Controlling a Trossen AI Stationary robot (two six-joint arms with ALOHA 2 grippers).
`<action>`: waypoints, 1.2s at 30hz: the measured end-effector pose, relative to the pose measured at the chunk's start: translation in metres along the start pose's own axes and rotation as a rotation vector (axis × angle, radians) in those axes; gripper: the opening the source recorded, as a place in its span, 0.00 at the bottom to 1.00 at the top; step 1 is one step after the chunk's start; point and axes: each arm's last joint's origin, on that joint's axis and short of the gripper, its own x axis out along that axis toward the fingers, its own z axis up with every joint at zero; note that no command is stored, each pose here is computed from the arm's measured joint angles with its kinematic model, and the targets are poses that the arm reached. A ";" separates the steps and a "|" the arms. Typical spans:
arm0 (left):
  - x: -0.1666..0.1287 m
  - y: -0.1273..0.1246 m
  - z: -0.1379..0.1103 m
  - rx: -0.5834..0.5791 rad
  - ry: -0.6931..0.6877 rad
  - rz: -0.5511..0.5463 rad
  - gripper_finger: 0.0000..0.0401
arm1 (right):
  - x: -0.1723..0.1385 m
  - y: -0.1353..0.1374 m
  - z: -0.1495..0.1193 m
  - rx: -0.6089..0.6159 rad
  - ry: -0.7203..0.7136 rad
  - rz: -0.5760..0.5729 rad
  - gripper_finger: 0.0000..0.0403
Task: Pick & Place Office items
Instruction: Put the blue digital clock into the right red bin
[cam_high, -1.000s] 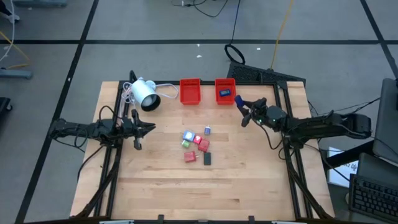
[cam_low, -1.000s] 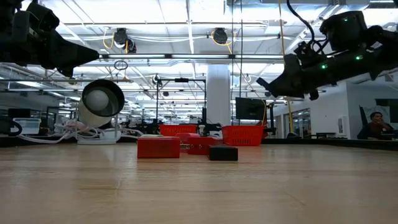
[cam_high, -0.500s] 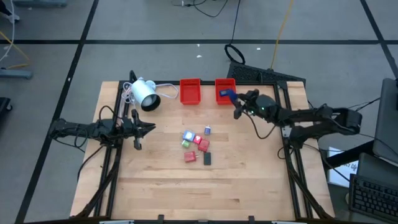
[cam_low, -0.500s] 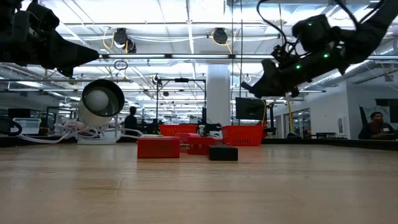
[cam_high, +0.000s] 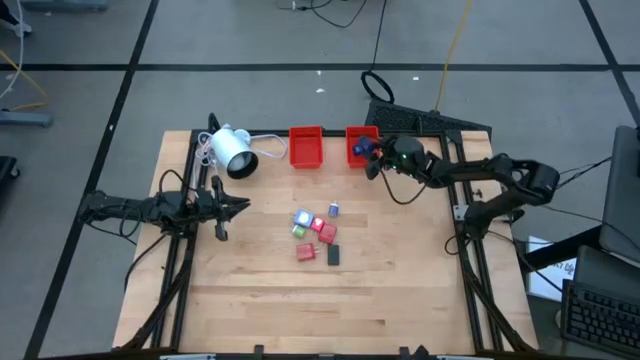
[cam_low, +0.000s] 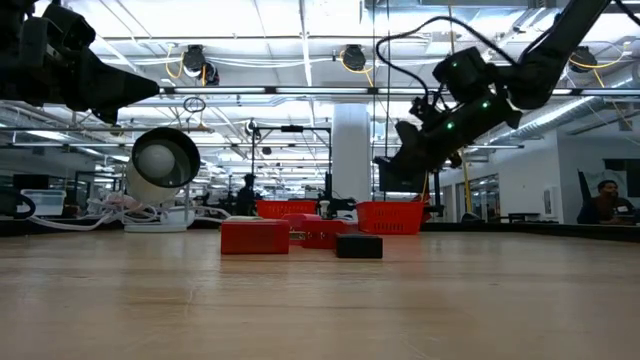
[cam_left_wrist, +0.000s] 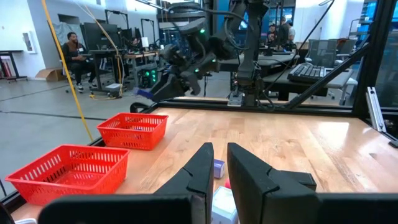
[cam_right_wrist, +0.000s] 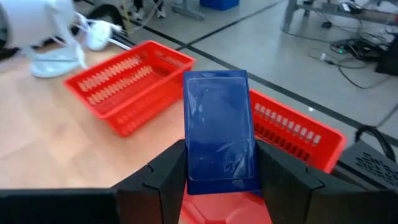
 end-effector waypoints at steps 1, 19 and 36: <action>0.000 0.000 0.000 0.000 0.000 0.000 0.12 | 0.003 -0.002 -0.001 0.002 0.007 -0.008 0.41; 0.000 0.000 0.000 0.000 0.000 0.000 0.12 | 0.026 -0.021 0.001 0.034 0.091 -0.018 0.41; 0.000 0.000 0.000 0.000 0.000 0.000 0.12 | 0.024 -0.021 -0.010 0.034 0.210 -0.031 0.41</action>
